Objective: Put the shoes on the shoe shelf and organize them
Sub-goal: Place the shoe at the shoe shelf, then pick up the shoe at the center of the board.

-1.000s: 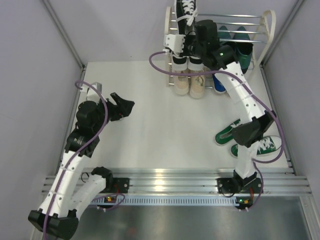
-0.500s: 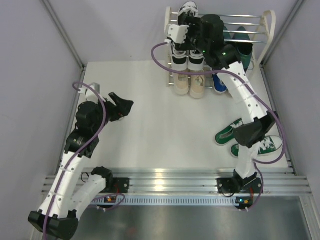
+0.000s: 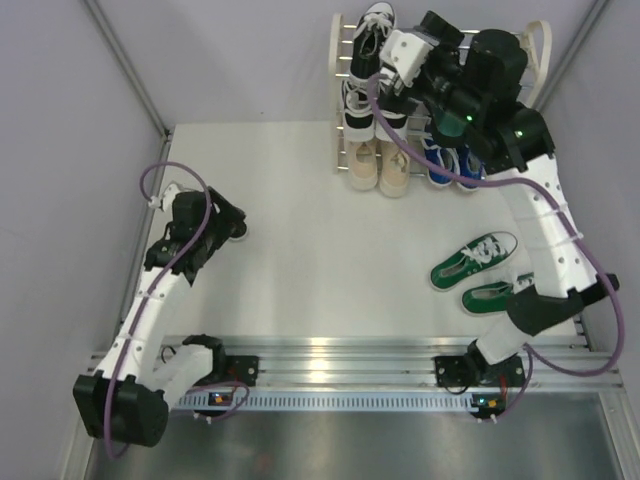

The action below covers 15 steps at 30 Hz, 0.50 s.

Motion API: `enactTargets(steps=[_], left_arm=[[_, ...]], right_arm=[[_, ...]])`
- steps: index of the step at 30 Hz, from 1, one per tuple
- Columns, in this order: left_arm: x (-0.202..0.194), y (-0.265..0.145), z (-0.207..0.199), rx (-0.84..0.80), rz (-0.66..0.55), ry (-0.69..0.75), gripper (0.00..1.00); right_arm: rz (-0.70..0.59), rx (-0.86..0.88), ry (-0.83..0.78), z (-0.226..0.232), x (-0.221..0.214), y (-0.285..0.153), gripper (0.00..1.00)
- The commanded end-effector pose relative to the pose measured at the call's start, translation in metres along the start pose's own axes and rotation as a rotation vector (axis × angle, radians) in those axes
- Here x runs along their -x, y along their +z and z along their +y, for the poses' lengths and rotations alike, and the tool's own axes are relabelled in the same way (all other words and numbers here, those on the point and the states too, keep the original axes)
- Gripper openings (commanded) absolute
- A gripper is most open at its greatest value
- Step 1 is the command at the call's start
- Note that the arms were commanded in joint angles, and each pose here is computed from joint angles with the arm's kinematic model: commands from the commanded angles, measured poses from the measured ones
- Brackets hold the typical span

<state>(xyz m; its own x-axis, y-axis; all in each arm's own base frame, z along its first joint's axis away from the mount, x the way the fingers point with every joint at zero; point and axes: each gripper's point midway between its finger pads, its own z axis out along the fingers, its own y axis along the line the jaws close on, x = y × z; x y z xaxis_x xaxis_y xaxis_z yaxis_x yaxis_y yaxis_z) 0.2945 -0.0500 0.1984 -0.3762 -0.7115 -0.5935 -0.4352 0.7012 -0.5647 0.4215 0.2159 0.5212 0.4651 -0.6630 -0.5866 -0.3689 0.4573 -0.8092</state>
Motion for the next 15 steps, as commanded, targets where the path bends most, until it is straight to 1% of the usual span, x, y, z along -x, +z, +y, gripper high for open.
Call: enactTargets(steps=[1,2,3,4,5,6,8,9,11,12,13,14,15], left_arm=[[-0.003,0.022,0.032,0.117,0.035,-0.1,0.95],[0.003,0.032,0.04,0.116,0.023,-0.137,0.94],[0.001,0.042,0.047,0.13,0.04,-0.155,0.92],[0.006,0.05,0.053,0.136,0.033,-0.177,0.91],[0.016,0.058,0.053,0.106,0.015,-0.203,0.9],[0.012,0.072,0.06,0.117,0.039,-0.194,0.9],[0.014,0.086,0.057,0.079,0.064,-0.183,0.88],[0.014,0.103,0.054,0.049,0.074,-0.148,0.86],[0.007,0.118,0.051,0.025,0.124,-0.111,0.82],[-0.005,0.134,0.059,0.047,0.178,-0.099,0.81],[-0.002,0.141,0.055,0.042,0.193,-0.081,0.79],[-0.004,0.148,0.057,0.046,0.213,-0.074,0.76],[-0.015,0.16,0.062,0.052,0.254,-0.058,0.73]], right_arm=[[-0.089,0.149,0.177,0.031,0.018,-0.041,0.99],[-0.093,0.173,0.195,0.036,0.021,-0.057,0.99],[-0.066,0.232,0.218,0.058,0.008,-0.058,1.0],[-0.074,0.273,0.231,0.07,0.007,-0.063,1.0],[-0.081,0.287,0.235,0.075,0.009,-0.077,1.0],[-0.05,0.338,0.253,0.098,-0.004,-0.078,0.99],[-0.053,0.369,0.269,0.112,-0.005,-0.094,1.0],[-0.024,0.41,0.289,0.13,-0.017,-0.096,0.99],[-0.033,0.43,0.302,0.14,-0.016,-0.109,0.99],[-0.014,0.452,0.315,0.152,-0.024,-0.111,0.99],[-0.017,0.464,0.328,0.156,-0.024,-0.115,0.99],[-0.018,0.467,0.327,0.158,-0.023,-0.12,0.99],[-0.009,0.478,0.336,0.165,-0.027,-0.122,1.0]])
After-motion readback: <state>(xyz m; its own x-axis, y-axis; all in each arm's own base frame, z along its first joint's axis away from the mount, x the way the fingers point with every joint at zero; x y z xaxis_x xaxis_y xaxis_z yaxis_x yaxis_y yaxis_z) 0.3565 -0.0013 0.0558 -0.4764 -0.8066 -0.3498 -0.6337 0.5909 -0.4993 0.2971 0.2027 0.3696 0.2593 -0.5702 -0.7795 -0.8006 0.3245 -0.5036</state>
